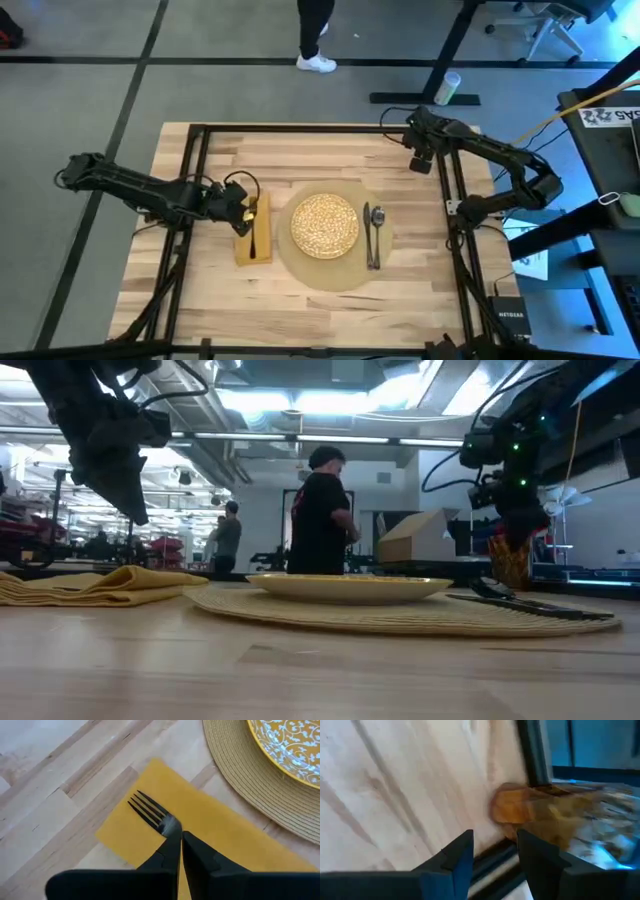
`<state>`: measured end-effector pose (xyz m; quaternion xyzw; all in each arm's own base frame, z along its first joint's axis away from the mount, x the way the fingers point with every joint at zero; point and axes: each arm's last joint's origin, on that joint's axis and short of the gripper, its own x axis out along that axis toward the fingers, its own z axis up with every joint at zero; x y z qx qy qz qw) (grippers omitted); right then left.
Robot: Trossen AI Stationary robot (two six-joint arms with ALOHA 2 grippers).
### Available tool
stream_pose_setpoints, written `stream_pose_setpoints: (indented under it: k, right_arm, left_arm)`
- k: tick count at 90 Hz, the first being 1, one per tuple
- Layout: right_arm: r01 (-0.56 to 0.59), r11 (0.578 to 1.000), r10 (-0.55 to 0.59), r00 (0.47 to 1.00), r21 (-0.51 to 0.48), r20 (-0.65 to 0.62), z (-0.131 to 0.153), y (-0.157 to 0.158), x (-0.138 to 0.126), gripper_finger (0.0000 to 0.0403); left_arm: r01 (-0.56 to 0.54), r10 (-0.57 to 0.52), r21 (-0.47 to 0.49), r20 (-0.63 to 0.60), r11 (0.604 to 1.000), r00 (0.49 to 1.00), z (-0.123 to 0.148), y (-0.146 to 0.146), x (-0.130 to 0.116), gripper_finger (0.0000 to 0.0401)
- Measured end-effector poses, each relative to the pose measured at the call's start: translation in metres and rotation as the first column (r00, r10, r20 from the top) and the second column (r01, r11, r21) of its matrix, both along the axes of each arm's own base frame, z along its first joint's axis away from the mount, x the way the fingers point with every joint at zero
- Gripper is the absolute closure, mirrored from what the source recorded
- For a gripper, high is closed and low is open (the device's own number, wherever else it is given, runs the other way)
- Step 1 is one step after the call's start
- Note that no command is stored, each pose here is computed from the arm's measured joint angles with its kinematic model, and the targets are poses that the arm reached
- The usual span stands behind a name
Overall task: Set table place
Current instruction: Move the brown glass to the top right of the yellow placemat
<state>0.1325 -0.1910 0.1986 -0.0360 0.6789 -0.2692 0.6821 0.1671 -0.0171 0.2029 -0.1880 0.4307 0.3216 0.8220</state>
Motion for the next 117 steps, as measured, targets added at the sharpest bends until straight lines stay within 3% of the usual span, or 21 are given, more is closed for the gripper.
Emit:
stream_pose_setpoints:
  k: [16, 39, 72, 87, 117]
  right_arm:
    - [-0.01, 0.999, 0.009, 0.999, 0.03, 0.033, -0.0005, 0.0003, -0.0003, 0.029]
    - [-0.04, 0.998, 0.039, 0.999, 0.038, 0.019, -0.0007, 0.0011, -0.0002, 0.0393]
    - [-0.033, 0.998, 0.031, 0.999, 0.051, 0.028, -0.001, 0.0019, -0.0003, 0.0401]
    - [0.002, 1.0, -0.002, 1.0, 0.024, -0.001, -0.0007, 0.0013, -0.0015, 0.0379]
    - [0.039, 0.997, -0.041, 0.999, 0.067, 0.023, -0.0016, 0.0045, -0.0025, 0.0274]
  left_arm:
    - [0.0, 0.0, 0.001, -0.006, 1.0, 1.0, -0.001, -0.0001, 0.0006, 0.0401]
    - [0.0, 0.0, 0.002, -0.012, 1.0, 1.0, -0.0018, -0.0002, 0.0012, 0.0401]
    - [0.001, -0.001, 0.002, -0.012, 1.0, 1.0, -0.0017, -0.0002, 0.0011, 0.0401]
    - [0.001, -0.001, 0.002, -0.012, 1.0, 1.0, -0.0017, -0.0002, 0.0012, 0.0401]
    - [0.001, -0.001, 0.002, -0.012, 1.0, 1.0, -0.0017, -0.0002, 0.0012, 0.0401]
